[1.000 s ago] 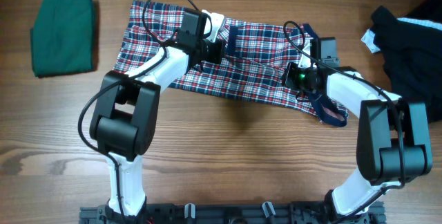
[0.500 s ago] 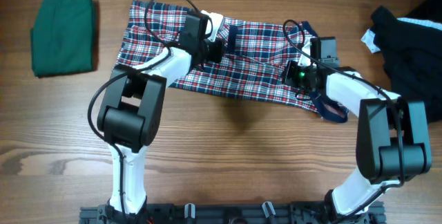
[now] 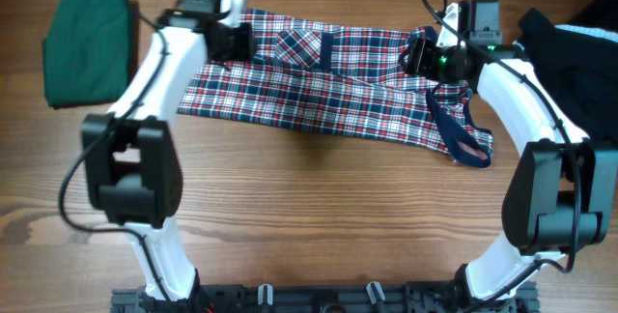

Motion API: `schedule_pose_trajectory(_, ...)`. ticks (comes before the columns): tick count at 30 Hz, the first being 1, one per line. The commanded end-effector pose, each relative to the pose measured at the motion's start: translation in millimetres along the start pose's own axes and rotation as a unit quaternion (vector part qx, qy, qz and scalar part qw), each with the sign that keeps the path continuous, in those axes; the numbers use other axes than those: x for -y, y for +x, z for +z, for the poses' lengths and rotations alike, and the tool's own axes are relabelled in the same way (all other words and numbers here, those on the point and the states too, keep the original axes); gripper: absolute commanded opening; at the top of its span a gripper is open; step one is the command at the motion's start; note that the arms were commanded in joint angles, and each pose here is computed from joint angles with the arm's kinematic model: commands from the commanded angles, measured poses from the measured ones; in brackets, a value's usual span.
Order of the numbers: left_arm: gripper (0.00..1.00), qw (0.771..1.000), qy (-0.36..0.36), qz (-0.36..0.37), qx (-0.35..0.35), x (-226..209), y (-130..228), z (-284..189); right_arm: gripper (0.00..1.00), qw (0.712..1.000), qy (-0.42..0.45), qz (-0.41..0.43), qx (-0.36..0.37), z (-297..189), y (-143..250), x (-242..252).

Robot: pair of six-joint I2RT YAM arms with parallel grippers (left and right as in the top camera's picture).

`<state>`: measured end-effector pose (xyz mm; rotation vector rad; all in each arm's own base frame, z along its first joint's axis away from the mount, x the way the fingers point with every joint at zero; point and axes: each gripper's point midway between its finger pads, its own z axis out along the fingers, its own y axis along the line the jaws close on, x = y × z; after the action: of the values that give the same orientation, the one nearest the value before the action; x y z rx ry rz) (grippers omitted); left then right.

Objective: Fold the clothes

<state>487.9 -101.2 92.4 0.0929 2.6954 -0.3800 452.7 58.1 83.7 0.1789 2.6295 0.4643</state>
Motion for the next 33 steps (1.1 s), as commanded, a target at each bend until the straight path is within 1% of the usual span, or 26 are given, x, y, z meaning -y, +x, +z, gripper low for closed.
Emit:
schedule_pose_trajectory(1,0.24,0.998,-0.017,-0.034,-0.055,-20.8,26.2,-18.8,0.68,0.997,-0.051,0.000,-0.049,-3.9,19.7,-18.8)
schedule_pose_trajectory(2,0.12,0.996,-0.020,-0.042,-0.074,-24.2,36.0,-20.2,0.68,0.996,-0.059,0.005,-0.063,-4.7,26.4,-22.0)
schedule_pose_trajectory(3,0.04,0.995,-0.022,-0.047,-0.090,-26.4,44.0,-21.0,0.67,0.995,-0.063,0.006,-0.072,-5.1,30.4,-23.9)
schedule_pose_trajectory(4,0.04,0.991,-0.026,-0.056,-0.117,-28.7,57.0,-23.4,0.67,0.993,-0.065,0.009,-0.095,-5.7,42.4,-28.2)
schedule_pose_trajectory(7,0.04,0.986,-0.057,-0.059,-0.143,-40.8,71.9,-19.9,0.67,0.991,-0.065,-0.013,-0.117,-3.8,56.4,-39.2)
schedule_pose_trajectory(11,0.04,0.976,-0.133,-0.103,-0.142,-71.3,84.2,-10.1,0.68,0.993,-0.032,-0.031,-0.111,0.6,57.2,-37.5)
schedule_pose_trajectory(14,0.04,0.966,-0.177,-0.141,-0.125,-96.1,92.2,-1.7,0.68,0.993,-0.027,-0.038,-0.109,1.7,57.2,-38.8)
schedule_pose_trajectory(18,0.04,0.962,-0.187,-0.171,-0.099,-116.9,94.2,7.9,0.68,0.993,-0.022,-0.039,-0.107,1.9,56.5,-37.0)
schedule_pose_trajectory(21,0.04,0.962,-0.188,-0.181,-0.080,-129.2,93.7,15.7,0.68,0.993,-0.023,-0.040,-0.104,2.2,55.1,-37.4)
schedule_pose_trajectory(29,0.04,0.958,-0.222,-0.176,-0.042,-147.6,80.3,22.4,0.68,0.994,-0.025,-0.041,-0.100,2.7,52.8,-38.1)
schedule_pose_trajectory(31,0.04,0.958,-0.221,-0.176,-0.039,-149.2,79.5,28.2,0.68,0.994,-0.025,-0.041,-0.099,2.7,52.7,-38.2)
schedule_pose_trajectory(33,0.04,0.958,-0.222,-0.176,-0.051,-150.2,85.9,34.2,0.68,0.994,-0.025,-0.041,-0.100,2.7,52.8,-38.2)
